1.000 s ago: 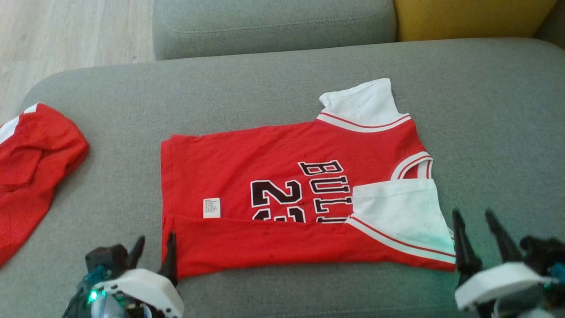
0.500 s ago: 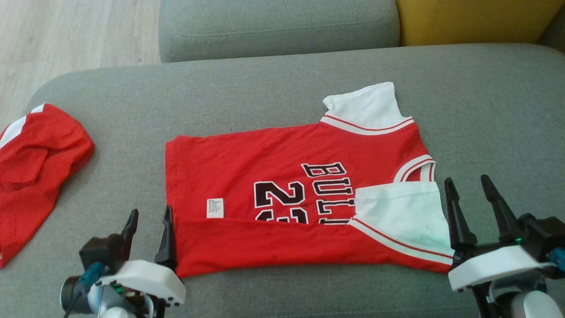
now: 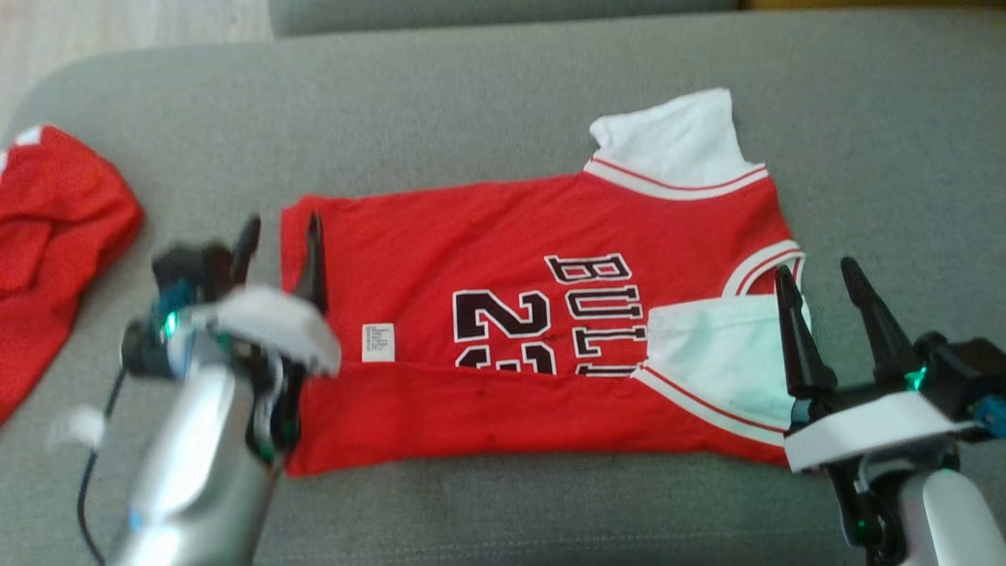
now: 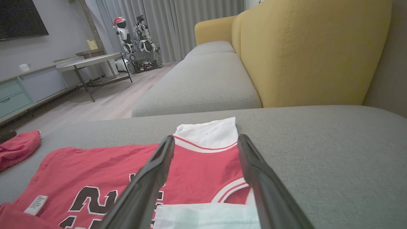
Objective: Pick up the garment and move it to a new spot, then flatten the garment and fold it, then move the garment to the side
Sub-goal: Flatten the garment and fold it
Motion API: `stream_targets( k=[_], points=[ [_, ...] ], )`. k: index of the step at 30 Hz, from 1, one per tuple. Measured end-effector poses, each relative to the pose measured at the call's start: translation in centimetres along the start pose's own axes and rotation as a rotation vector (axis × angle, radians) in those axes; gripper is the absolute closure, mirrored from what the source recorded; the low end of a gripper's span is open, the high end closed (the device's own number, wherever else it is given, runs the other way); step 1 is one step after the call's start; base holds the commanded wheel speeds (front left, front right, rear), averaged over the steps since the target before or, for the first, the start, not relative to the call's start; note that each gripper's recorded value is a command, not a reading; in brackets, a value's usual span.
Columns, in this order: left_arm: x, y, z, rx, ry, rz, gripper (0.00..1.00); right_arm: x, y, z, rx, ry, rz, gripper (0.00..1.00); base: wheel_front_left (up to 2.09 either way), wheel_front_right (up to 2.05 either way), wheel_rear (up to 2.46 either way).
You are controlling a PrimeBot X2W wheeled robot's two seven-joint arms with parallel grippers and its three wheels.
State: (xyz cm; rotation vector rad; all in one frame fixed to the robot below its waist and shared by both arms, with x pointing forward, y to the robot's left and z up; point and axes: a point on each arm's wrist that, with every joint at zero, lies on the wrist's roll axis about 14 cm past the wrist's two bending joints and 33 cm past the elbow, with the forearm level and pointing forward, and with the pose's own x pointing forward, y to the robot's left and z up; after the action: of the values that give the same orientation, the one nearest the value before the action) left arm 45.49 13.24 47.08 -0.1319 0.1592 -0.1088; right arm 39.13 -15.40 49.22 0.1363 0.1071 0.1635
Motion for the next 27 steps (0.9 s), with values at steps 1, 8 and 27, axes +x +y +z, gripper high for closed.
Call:
stream_targets(
  k=[1,8,27],
  points=[
    [1.0,0.0,-0.2,0.002,0.015,0.001,0.0,0.3,-0.1,-0.2,-0.002,0.007,0.002,0.0,0.0,0.0,0.0],
    [5.5,2.0,-4.0,-0.013,0.189,0.057,0.0,1.5,-0.5,-2.0,0.008,0.054,0.004,0.0,0.0,0.0,0.0],
    [7.2,3.4,-8.6,-0.113,0.35,0.088,1.0,1.8,-2.3,-4.2,0.049,0.109,-0.046,0.0,0.0,0.0,0.0]
  ],
)
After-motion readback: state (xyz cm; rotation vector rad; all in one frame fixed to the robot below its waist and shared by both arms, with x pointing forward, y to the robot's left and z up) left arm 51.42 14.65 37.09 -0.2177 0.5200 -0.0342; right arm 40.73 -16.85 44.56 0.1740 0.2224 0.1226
